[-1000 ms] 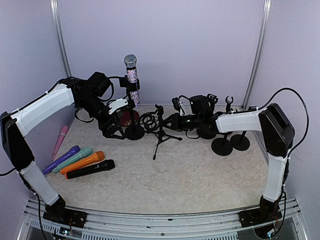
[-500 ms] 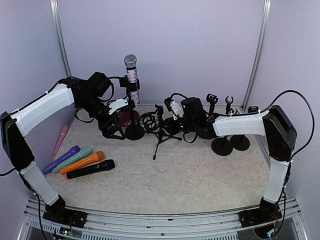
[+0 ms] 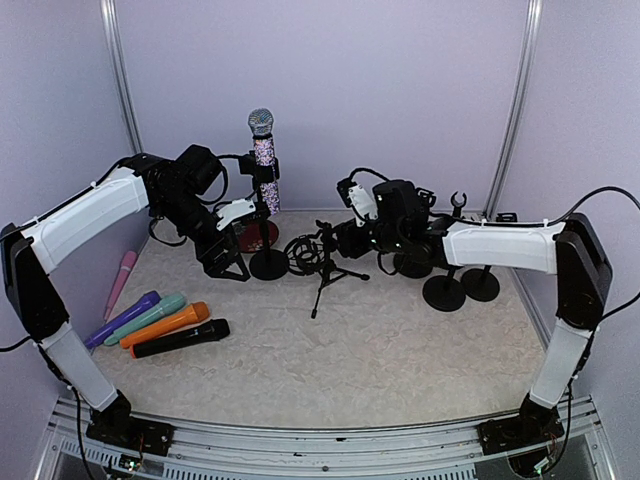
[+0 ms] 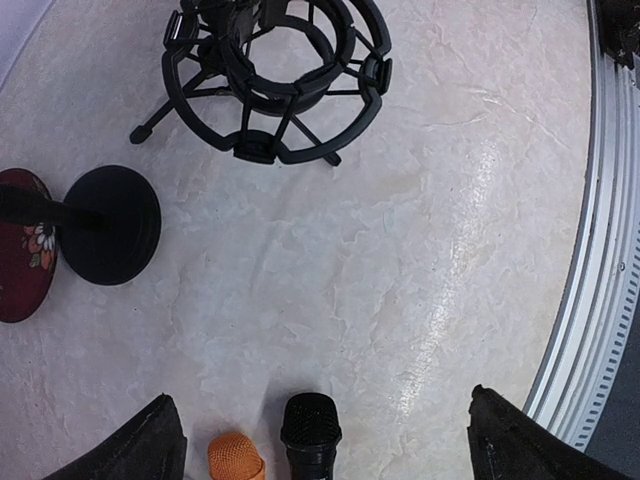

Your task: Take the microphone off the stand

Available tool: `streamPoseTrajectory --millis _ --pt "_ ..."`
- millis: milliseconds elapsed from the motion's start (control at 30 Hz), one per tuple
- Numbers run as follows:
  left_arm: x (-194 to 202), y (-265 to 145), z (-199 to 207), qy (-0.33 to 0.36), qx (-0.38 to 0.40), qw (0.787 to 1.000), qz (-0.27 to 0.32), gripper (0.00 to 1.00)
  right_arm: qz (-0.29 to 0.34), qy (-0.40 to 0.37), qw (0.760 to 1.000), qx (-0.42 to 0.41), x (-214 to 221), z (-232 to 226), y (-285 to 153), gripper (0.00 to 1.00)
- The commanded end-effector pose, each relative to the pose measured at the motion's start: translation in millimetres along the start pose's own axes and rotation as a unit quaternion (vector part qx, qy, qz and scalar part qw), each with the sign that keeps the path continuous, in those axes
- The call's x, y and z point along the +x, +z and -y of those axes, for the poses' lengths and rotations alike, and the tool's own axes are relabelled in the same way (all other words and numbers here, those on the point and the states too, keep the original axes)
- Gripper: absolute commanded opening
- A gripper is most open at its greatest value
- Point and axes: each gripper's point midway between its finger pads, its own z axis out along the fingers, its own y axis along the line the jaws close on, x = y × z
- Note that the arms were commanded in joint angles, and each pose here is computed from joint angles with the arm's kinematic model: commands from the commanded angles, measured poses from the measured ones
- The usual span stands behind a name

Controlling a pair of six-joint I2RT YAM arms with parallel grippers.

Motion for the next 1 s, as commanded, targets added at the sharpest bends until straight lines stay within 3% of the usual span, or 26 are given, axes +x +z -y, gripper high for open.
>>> streamPoseTrajectory --millis 0,200,400,633,833,967 --pt "-11 -18 4 0.017 -0.01 1.0 0.021 0.95 0.018 0.009 1.0 -0.008 -14 6 -14 0.59" --pt "-11 -18 4 0.017 -0.011 1.0 0.021 0.96 0.009 0.023 1.0 -0.003 -3 16 -18 0.59" --pt "-10 -21 3 0.016 -0.012 0.999 0.025 0.96 -0.039 0.026 0.999 0.011 41 22 -10 0.6" --pt "-11 -25 -2 0.007 -0.017 0.999 0.03 0.97 -0.037 0.017 0.999 -0.028 53 7 16 0.64" --pt "-16 -69 -57 -0.063 -0.089 0.988 0.11 0.99 -0.028 0.014 0.999 -0.03 53 3 51 0.7" --pt "-3 -92 -87 -0.108 -0.129 0.976 0.139 0.99 -0.035 0.026 0.999 0.031 57 23 76 0.62"
